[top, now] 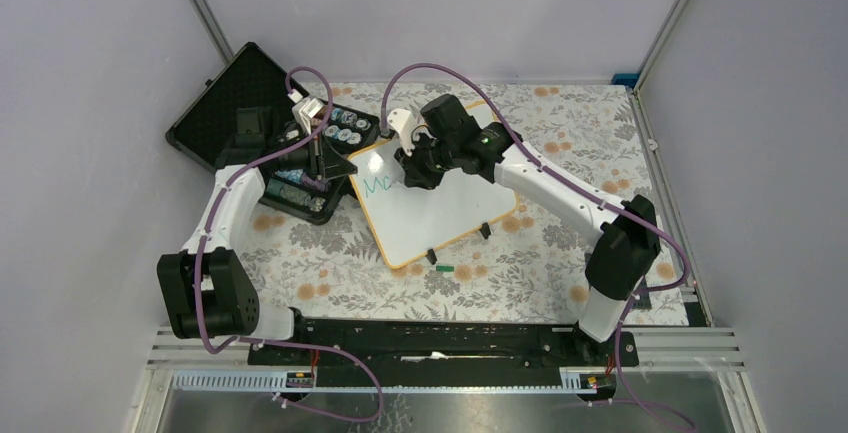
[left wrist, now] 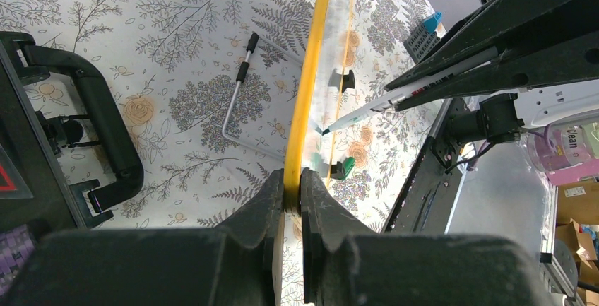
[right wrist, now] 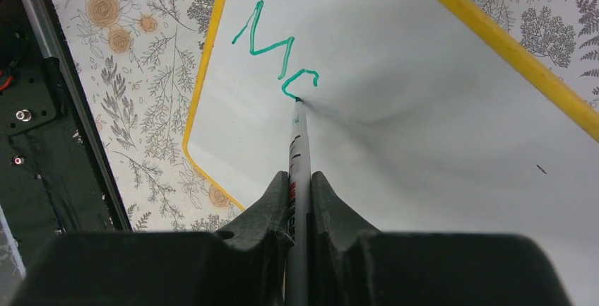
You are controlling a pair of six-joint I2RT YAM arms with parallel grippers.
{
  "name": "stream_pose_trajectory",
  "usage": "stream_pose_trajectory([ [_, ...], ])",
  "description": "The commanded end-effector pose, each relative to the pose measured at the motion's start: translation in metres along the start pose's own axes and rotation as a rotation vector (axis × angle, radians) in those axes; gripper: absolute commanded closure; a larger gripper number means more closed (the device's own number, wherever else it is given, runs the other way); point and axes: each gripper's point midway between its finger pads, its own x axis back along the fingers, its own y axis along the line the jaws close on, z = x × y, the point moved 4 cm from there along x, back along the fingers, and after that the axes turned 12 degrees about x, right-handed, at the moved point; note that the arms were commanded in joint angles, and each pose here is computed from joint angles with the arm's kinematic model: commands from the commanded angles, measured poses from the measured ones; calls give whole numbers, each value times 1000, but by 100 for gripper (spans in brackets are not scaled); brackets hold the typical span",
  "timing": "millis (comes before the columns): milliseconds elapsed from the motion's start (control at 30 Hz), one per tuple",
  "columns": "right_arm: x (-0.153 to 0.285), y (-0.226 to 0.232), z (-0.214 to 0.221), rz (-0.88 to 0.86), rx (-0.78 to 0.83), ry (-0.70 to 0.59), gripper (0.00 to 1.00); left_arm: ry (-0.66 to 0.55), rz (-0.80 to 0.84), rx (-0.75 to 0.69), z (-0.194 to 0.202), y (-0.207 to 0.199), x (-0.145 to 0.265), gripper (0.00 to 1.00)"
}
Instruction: Write a sentence on the whiteboard
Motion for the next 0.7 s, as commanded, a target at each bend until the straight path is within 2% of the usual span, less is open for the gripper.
stream_pose_trajectory([
  [0,20,-28,-10,139,32,-9,100,-18,-5,-89,-4,-5,1,100],
  [333,23,-31,-22,141,27,-41,100,-18,-5,-92,-3,-5,1,100],
  [667,14,-18,-26,70,20,-47,100,-18,-5,-94,-3,-5,1,100],
])
